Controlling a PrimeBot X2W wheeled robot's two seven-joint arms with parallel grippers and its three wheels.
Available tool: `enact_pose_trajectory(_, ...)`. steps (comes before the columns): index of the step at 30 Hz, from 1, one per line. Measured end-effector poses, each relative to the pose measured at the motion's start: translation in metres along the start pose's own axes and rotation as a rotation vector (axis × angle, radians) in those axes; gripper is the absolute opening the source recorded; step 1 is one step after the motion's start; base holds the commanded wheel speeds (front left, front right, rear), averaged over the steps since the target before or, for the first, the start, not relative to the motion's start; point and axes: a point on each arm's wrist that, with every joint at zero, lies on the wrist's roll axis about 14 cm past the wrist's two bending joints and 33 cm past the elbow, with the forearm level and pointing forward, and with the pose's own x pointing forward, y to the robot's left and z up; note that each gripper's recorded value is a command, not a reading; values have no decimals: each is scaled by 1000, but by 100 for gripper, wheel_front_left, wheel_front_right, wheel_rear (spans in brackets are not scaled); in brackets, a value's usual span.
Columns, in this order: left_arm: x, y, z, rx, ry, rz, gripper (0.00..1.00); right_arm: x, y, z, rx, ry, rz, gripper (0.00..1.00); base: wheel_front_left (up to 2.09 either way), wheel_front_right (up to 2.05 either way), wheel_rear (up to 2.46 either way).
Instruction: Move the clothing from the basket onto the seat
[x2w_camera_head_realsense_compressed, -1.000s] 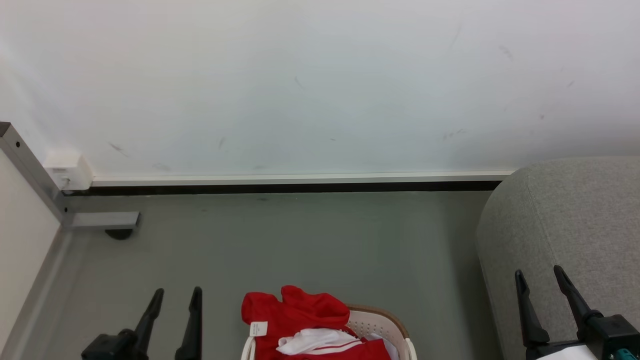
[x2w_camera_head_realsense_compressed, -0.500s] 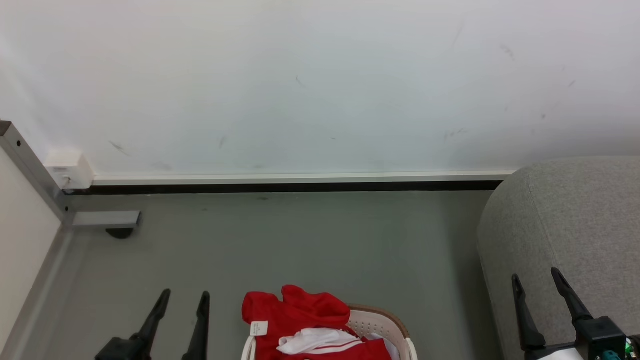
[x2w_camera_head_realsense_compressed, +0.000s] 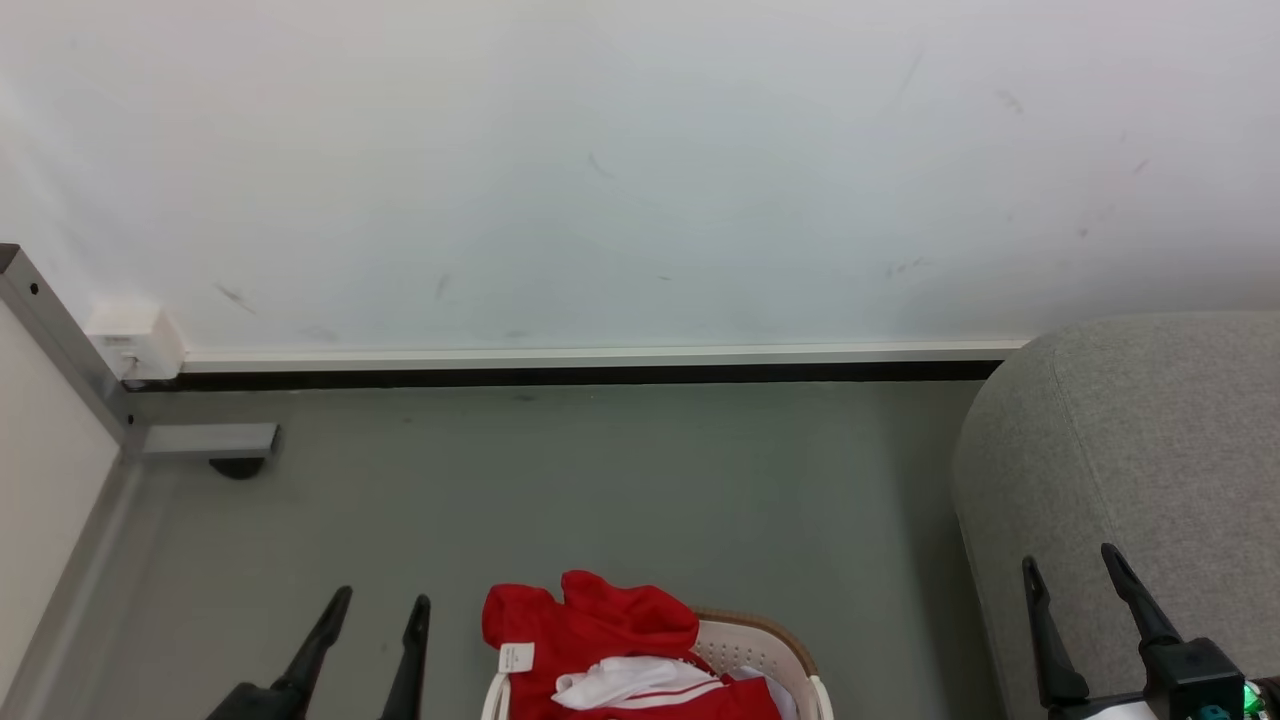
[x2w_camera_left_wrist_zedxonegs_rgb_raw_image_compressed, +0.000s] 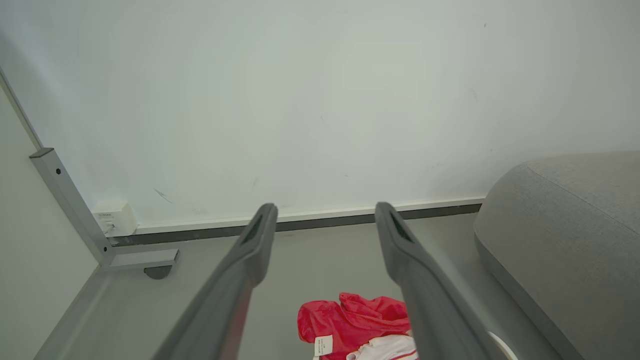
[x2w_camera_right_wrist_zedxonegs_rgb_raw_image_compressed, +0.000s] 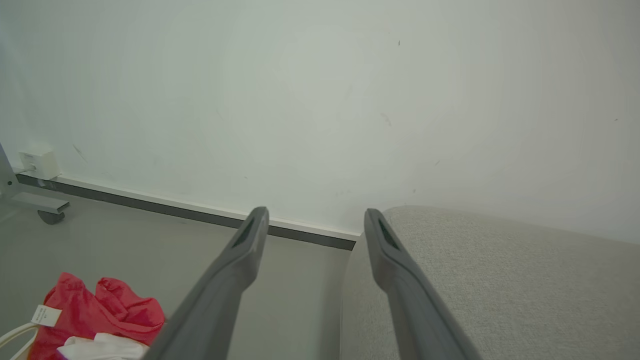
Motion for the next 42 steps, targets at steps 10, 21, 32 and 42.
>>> enact_pose_trajectory(10, 0, 1, -2, -23, 5, 10, 100, -1, 2, -1, 34, -1, 0, 100, 0, 0, 0)
enact_pose_trajectory(21, 16, -14, -12, -32, 33, -48, 100, 6, -5, -4, 54, 5, -22, 100, 0, 0, 0)
enact_pose_trajectory(32, 67, -87, -73, -18, 188, -366, 100, 54, -14, -15, 64, 7, -33, 100, 0, 0, 0)
enact_pose_trajectory(42, 78, -132, -192, 42, 474, -636, 100, 106, -17, -49, 70, 29, -23, 100, 0, 0, 0)
